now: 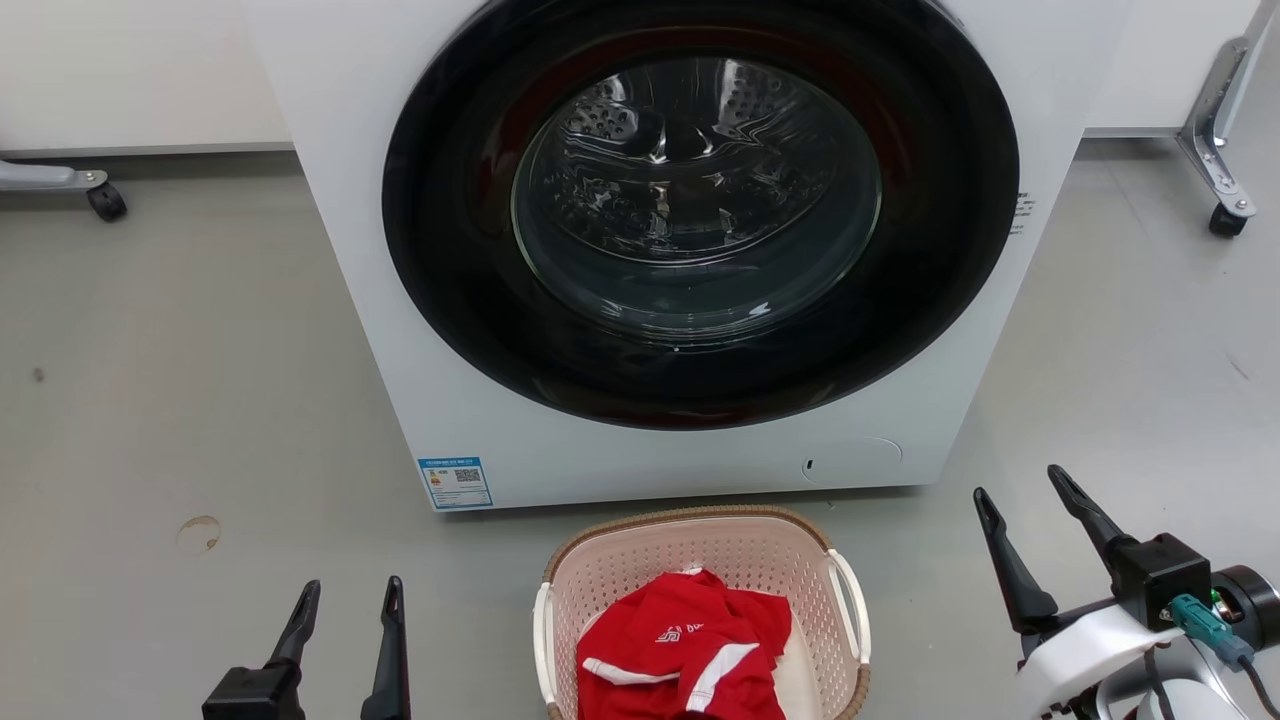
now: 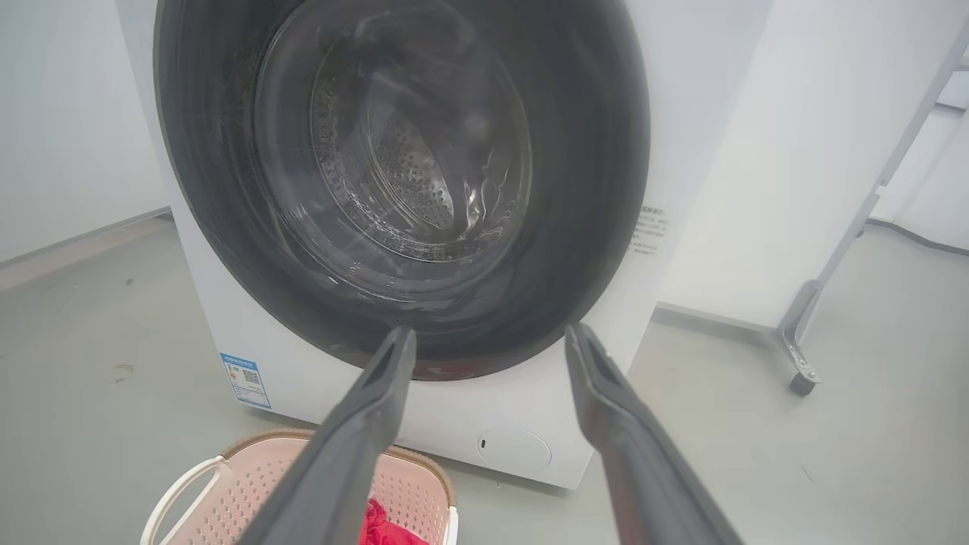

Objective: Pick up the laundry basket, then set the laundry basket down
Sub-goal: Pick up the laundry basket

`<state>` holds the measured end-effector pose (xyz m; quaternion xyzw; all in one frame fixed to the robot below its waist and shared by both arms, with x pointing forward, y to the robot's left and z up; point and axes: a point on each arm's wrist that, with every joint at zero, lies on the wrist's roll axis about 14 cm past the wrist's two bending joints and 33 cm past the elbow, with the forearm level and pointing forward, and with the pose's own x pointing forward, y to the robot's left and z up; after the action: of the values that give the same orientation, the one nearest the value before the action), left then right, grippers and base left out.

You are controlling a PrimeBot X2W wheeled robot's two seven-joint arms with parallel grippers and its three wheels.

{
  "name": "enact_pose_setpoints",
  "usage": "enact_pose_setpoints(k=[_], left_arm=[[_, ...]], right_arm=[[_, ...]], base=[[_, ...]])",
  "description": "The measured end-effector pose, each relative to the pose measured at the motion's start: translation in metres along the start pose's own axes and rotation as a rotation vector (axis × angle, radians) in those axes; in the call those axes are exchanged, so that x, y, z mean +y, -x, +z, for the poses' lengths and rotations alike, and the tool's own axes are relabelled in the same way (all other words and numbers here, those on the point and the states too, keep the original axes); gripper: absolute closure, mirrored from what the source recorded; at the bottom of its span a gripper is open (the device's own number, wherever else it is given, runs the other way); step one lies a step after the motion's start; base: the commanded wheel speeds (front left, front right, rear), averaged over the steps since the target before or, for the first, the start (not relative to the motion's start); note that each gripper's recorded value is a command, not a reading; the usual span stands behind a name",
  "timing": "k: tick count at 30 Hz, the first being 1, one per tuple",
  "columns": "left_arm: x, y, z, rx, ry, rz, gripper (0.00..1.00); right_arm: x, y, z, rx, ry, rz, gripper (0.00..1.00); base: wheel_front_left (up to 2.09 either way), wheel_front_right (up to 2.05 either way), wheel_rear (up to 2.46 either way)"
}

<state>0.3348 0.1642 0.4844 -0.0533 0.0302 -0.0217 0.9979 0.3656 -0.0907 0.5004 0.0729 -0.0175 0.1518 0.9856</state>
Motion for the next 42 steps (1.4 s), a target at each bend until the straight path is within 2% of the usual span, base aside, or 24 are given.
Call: enact_pose_setpoints(k=[14,21,29,42], left_arm=[[0.0,-0.003,-0.016,0.069,0.026,0.003,0.0],[0.002,-0.01,-0.033,0.128,0.043,0.013,0.0],[0.008,-0.038,-0.061,0.202,0.08,0.028,0.0],[0.007,-0.077,-0.135,0.362,0.164,0.015,0.0]], right_arm=[[-0.003,-0.003,-0.014,0.04,-0.024,-0.009,0.0],[-0.011,-0.018,-0.023,0.062,-0.033,-0.017,0.0],[-0.018,-0.032,-0.069,0.179,-0.098,-0.033,0.0],[-0.041,-0.051,-0.141,0.339,-0.161,-0.083,0.0]], base=[[0.0,0.0,0.0],[0.0,0.0,0.0],[0.0,0.0,0.0],[0.0,0.0,0.0]])
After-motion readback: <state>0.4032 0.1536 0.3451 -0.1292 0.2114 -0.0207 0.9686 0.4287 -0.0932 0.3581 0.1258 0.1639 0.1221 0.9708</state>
